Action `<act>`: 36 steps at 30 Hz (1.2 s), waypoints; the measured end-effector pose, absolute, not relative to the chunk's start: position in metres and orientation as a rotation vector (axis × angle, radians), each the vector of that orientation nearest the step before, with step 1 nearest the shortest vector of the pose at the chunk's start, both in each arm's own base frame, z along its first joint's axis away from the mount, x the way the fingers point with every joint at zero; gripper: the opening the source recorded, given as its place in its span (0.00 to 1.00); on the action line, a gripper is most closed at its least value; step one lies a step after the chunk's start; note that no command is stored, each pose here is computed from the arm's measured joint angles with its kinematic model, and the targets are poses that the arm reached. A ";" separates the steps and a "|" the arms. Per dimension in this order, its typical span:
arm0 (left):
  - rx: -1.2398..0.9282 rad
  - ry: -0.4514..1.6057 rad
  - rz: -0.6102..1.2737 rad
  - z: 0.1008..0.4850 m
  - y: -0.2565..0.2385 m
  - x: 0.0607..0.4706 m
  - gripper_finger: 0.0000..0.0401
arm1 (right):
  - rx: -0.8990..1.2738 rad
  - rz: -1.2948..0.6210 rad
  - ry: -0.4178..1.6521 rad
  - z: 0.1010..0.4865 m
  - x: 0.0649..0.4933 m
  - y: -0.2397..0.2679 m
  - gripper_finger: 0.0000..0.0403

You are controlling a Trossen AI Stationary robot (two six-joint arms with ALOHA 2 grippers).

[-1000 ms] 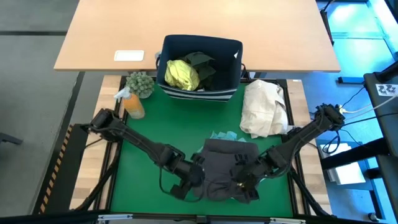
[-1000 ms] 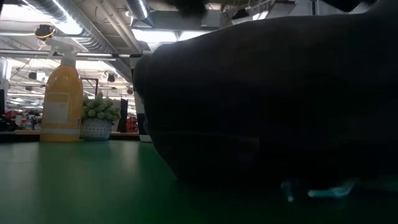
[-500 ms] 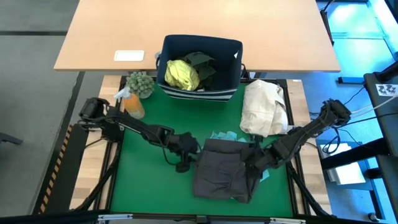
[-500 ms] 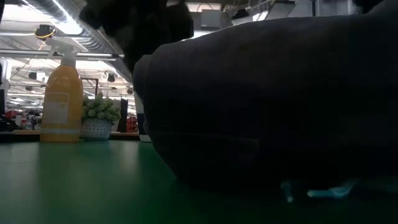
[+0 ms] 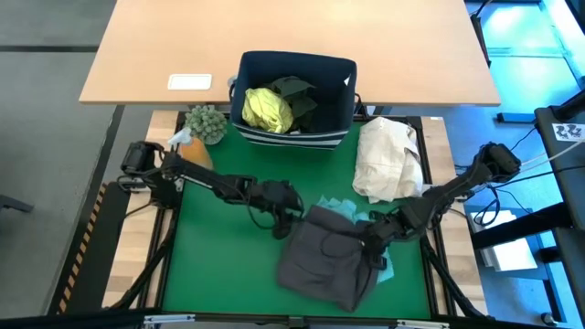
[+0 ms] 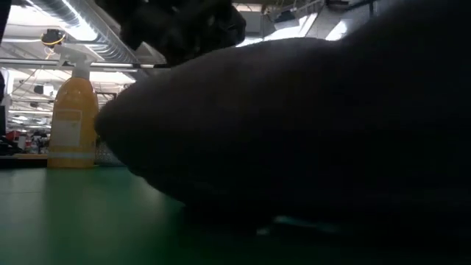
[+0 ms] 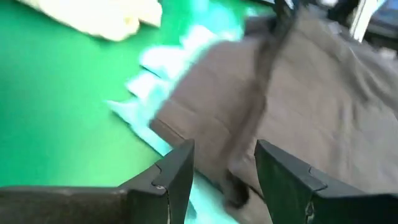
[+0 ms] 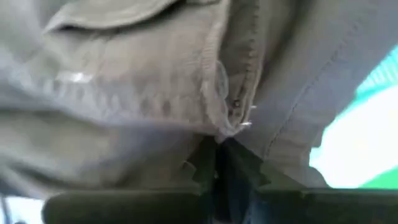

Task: Fold laundry
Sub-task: Stack the black shorts on the blue shorts

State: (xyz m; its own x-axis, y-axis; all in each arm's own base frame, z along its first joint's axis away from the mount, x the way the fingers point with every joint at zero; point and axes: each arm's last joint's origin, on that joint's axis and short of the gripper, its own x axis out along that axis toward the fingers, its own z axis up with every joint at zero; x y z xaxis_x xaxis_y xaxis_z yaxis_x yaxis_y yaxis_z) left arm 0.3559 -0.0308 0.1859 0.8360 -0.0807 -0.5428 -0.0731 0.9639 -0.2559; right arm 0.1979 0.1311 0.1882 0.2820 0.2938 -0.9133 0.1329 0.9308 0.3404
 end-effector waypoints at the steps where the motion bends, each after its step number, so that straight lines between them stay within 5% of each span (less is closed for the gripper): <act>1: -0.278 0.562 0.003 0.187 -0.026 0.357 0.41 | 0.396 0.130 1.286 0.189 0.197 0.135 0.03; 8: -0.248 0.477 0.028 0.197 0.000 0.360 0.41 | 0.485 0.198 1.281 0.193 0.191 0.154 0.02; 14: -0.243 0.400 -0.161 0.228 -0.001 0.361 0.41 | 0.478 0.224 1.318 0.211 0.188 0.160 0.06; 25: -0.235 0.503 -0.351 0.237 -0.072 0.346 0.41 | 0.138 0.128 1.040 0.276 0.190 0.148 0.06; 36: -0.103 0.489 -0.216 0.254 -0.141 0.307 0.41 | -0.043 0.311 0.904 0.241 0.266 0.143 0.06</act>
State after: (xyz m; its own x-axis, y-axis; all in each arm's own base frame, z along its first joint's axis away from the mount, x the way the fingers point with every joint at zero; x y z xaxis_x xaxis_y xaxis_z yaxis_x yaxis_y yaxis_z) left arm 0.3066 -0.1406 0.2543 0.8608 -0.2297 -0.4542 0.1806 0.9722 -0.1493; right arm 0.2663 0.1426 0.2409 0.5771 0.2478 -0.7782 -0.2834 0.9544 0.0937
